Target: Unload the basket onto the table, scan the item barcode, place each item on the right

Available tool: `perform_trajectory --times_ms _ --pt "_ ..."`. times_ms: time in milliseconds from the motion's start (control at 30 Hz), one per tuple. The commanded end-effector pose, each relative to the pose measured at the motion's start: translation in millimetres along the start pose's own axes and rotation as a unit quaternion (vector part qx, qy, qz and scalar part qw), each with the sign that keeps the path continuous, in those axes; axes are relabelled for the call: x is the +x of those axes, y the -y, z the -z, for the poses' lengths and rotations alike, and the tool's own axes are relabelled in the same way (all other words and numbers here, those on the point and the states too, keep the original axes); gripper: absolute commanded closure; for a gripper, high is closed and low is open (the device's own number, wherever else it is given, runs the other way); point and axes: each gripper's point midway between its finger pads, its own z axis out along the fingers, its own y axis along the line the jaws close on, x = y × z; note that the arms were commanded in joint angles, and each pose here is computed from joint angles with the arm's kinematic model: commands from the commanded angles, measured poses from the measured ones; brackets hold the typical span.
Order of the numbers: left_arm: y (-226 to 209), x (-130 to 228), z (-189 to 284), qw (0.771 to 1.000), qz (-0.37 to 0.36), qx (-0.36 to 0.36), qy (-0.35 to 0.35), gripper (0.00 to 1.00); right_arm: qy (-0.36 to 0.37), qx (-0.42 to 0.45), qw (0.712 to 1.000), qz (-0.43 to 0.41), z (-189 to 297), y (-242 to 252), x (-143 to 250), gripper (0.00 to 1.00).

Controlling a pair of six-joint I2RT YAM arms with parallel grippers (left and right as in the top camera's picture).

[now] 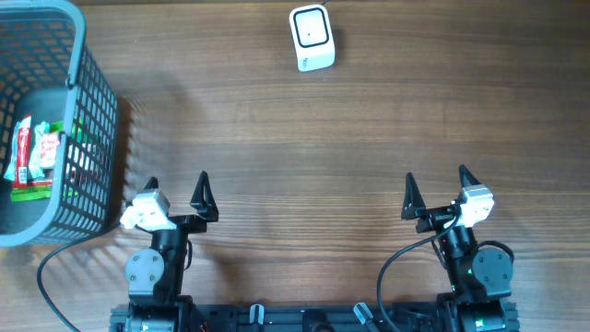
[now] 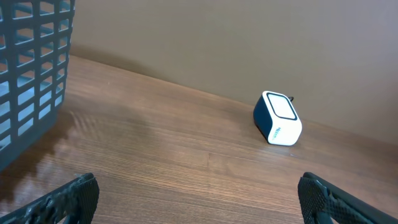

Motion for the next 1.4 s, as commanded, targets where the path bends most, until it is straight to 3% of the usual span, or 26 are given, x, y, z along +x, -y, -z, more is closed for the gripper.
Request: perform_trajectory --times_ms 0,733,967,1167,1367 --pt "0 2 0 1.000 -0.010 0.003 -0.006 0.00 0.003 0.002 1.000 -0.003 0 1 -1 0.00" --pt "-3 -2 0 1.000 -0.010 -0.006 0.004 0.00 0.003 0.001 1.000 -0.003 0 1 -1 0.00" --pt "16 1 2 0.999 -0.010 0.046 -0.015 0.00 0.003 0.002 1.000 -0.003 0 1 -1 0.00" --pt "45 -64 40 0.996 0.034 0.050 -0.070 0.00 0.003 0.001 1.000 -0.003 0 1 -1 0.00" --pt "72 -142 71 0.981 0.019 0.019 -0.190 0.00 0.003 0.001 1.000 -0.003 0 1 -1 0.00"
